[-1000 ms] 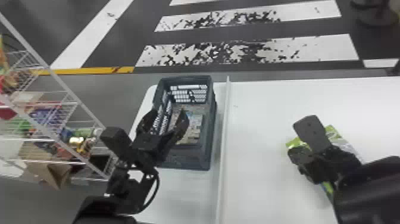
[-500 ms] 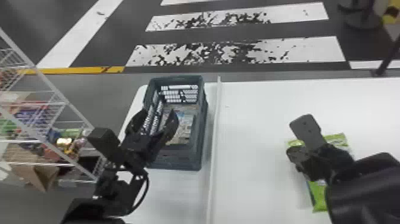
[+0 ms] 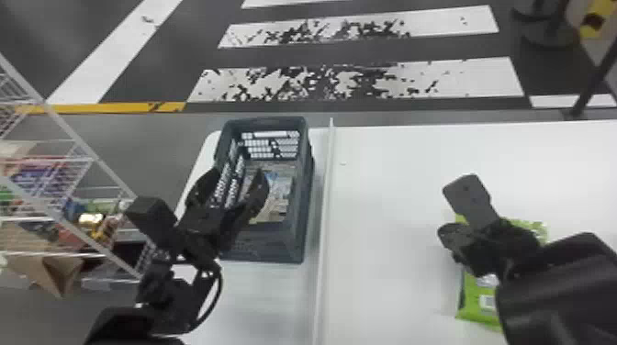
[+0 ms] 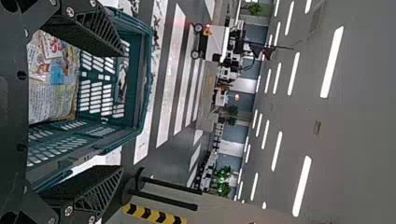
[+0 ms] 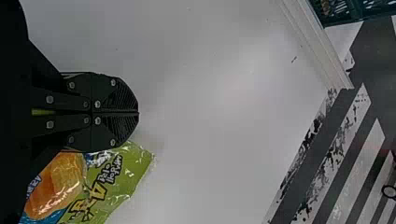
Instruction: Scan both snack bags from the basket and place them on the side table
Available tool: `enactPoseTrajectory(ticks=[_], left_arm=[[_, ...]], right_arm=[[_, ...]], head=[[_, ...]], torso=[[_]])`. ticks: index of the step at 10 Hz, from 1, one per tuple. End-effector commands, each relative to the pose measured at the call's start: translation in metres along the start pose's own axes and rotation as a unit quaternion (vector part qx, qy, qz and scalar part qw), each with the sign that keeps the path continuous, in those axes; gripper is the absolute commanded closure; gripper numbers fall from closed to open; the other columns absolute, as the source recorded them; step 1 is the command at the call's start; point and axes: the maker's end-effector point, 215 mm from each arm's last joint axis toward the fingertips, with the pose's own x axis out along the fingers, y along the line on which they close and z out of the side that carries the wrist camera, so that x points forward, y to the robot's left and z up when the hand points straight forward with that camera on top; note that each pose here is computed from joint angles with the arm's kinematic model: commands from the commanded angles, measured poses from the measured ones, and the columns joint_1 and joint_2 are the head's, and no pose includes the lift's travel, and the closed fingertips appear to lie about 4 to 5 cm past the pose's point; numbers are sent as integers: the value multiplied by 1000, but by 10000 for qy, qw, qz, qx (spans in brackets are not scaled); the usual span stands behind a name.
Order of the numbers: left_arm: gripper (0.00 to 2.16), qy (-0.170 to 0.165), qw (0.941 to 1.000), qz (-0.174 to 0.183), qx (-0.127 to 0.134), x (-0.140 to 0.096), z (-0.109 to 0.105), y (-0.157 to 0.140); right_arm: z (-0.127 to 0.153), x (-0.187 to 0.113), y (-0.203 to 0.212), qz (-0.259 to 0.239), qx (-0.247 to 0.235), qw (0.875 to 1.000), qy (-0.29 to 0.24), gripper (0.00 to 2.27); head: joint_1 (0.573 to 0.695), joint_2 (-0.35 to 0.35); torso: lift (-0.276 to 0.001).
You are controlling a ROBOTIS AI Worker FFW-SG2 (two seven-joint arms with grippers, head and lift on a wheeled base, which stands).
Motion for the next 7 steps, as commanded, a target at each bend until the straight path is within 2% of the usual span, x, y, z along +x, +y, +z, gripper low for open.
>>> enactPoseTrajectory(ticks=[1, 4, 7], left_arm=[[147, -5, 10000, -5, 8, -1, 1, 0], [147, -5, 10000, 11, 8, -1, 1, 3], [147, 12, 10000, 7, -1, 1, -1, 3]], right_arm=[[1, -4, 11, 71, -18, 10000, -11, 2256], [-27, -24, 29, 107, -64, 9996, 253, 2256], [-56, -43, 21, 91, 69, 9990, 438, 2256]], head=[[695, 198], [695, 221], [695, 212]], torso=[[-75], [-75], [-75]])
